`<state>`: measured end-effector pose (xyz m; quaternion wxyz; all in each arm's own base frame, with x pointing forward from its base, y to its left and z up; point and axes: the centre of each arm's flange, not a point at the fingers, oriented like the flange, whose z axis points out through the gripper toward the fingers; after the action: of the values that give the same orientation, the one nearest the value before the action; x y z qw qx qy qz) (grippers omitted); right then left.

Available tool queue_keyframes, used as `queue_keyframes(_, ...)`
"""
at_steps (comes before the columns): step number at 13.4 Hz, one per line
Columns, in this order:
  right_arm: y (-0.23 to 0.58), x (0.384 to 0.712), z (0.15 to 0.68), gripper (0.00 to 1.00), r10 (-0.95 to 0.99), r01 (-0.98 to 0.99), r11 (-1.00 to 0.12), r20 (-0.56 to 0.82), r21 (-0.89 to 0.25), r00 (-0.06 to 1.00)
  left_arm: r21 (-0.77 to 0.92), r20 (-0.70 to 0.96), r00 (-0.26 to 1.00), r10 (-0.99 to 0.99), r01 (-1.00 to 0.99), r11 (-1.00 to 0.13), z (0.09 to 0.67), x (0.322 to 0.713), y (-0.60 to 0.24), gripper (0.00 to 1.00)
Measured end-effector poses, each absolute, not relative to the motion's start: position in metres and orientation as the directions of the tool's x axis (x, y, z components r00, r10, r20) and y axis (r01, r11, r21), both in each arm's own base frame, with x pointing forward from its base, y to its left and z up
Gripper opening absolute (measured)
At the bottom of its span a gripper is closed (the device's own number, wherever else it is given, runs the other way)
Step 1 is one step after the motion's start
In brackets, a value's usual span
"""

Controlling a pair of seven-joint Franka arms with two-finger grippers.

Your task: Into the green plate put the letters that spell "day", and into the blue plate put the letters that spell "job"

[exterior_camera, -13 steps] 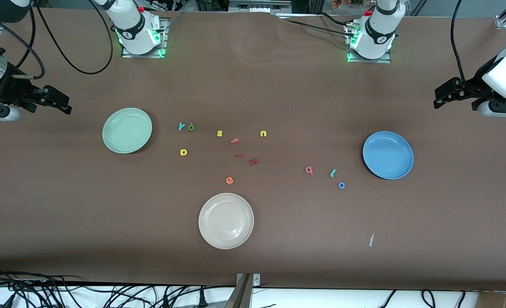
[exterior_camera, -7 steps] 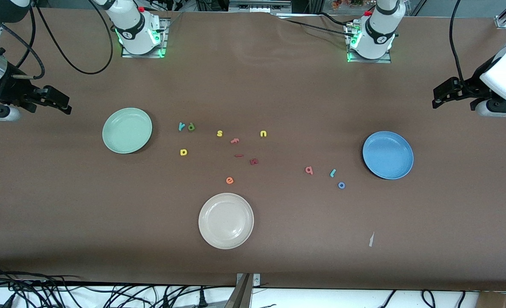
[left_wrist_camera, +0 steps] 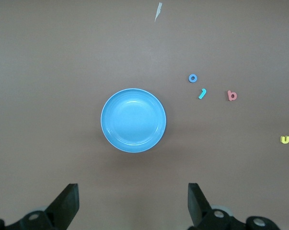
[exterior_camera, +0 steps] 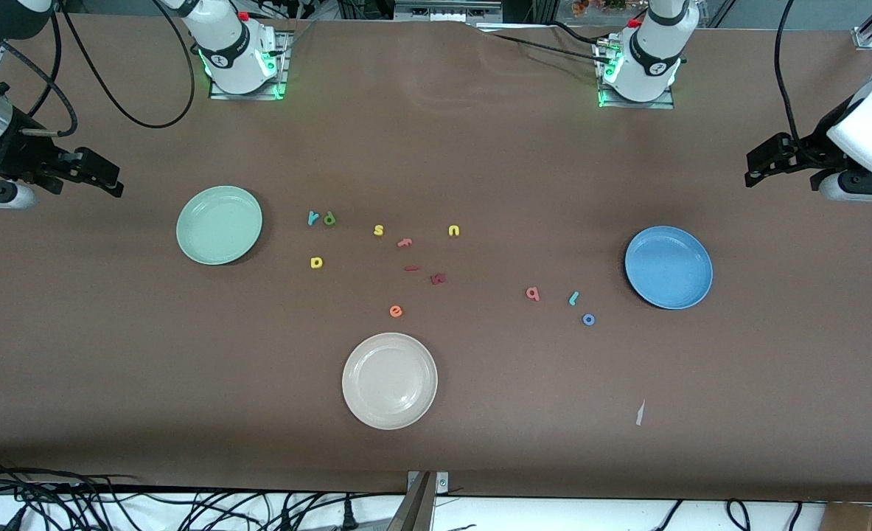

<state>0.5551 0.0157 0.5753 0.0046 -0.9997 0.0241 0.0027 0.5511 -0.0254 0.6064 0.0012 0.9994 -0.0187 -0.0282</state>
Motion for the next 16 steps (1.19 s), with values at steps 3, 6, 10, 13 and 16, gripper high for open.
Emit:
queue_keyframes(3,0.016,0.555,0.575,1.0,-0.048,-0.048,-0.999,-0.006,-0.009,0.999,0.003,-0.056,0.998,-0.037,-0.037,-0.999,0.606,0.551,-0.025,1.0)
queue_keyframes(6,0.016,0.555,0.575,1.0,-0.047,-0.047,-0.999,-0.006,-0.009,0.999,0.003,-0.056,0.998,-0.037,-0.037,-0.999,0.606,0.551,-0.025,1.0)
queue_keyframes(10,0.047,0.556,0.567,1.0,0.003,0.003,-1.0,-0.027,-0.008,1.0,0.003,-0.056,0.998,-0.04,-0.04,-0.999,0.607,0.551,-0.027,1.0)
queue_keyframes(13,0.089,0.565,0.53,1.0,0.072,0.072,-0.997,-0.089,-0.006,0.993,0.003,-0.055,0.998,-0.04,-0.04,-0.999,0.607,0.551,-0.027,1.0)
queue_keyframes(16,0.129,0.58,0.469,1.0,0.121,0.122,-0.993,-0.159,-0.007,0.98,0.003,-0.055,0.998,-0.04,-0.04,-0.999,0.607,0.551,-0.027,1.0)
